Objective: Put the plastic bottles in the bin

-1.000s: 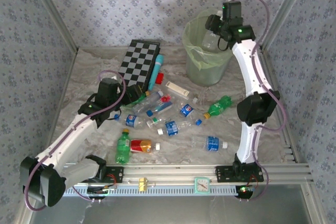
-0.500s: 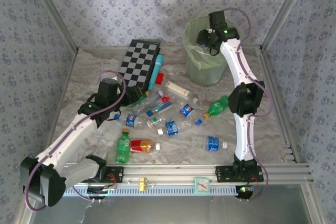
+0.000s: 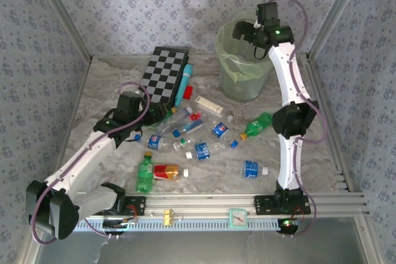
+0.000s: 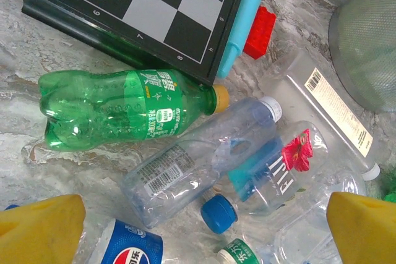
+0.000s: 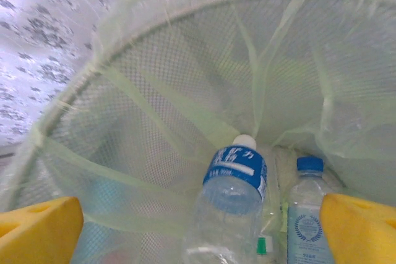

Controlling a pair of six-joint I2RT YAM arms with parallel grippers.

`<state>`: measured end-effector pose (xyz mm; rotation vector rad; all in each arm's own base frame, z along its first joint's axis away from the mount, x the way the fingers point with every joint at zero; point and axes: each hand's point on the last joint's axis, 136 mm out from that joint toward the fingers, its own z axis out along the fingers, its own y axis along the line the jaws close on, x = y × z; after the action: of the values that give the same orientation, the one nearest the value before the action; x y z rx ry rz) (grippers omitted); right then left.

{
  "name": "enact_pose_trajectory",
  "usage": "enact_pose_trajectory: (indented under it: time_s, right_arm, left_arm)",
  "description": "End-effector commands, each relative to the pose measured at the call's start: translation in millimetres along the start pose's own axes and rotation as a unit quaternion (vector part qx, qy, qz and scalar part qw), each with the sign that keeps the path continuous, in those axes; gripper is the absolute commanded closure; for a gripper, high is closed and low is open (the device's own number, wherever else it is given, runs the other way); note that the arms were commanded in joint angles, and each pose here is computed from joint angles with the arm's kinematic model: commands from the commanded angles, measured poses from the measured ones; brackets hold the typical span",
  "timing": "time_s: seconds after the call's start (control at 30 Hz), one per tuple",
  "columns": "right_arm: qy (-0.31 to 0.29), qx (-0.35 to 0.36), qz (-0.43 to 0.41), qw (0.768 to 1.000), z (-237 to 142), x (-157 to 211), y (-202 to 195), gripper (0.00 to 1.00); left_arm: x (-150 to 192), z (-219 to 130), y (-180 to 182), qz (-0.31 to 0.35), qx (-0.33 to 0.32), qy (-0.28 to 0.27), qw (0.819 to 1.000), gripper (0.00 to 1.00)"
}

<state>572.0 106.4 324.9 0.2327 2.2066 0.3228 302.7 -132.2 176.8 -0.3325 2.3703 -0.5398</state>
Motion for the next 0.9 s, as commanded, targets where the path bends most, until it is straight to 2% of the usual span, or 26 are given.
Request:
enact_pose_trajectory:
  time_s: [0.0,0.2,0.47,0.63,0.87]
  right_arm:
    - [-0.060,-0.027,-0.018,0.998,-75.8,-34.9,16.0,0.00]
    - [-0.074,-0.048,-0.035,0.996,-132.7,-20.7,26.1,0.00]
    - [-0.076,-0.082,-0.050,0.992,-191.5,44.0,39.0,0.00]
    - [-0.055,-0.105,-0.032,0.992,-201.4,106.0,39.7,0.00]
    - [-0.018,-0.129,-0.026,0.991,-191.0,176.6,49.8,0.00]
  left_arm:
    - [-9.4,-14.0,-7.3,0.017,0.003,0.000,1.000,0.00]
    - [13.8,-28.6,4.0,0.033,-0.012,0.049,0.998,0.00]
    - [73.8,-49.2,26.4,0.014,-0.023,0.156,0.987,0.00]
    - [105.2,-55.6,47.8,-0.016,-0.033,0.175,0.984,0.00]
    - [134.1,-51.2,73.6,-0.041,-0.056,0.185,0.980,0.00]
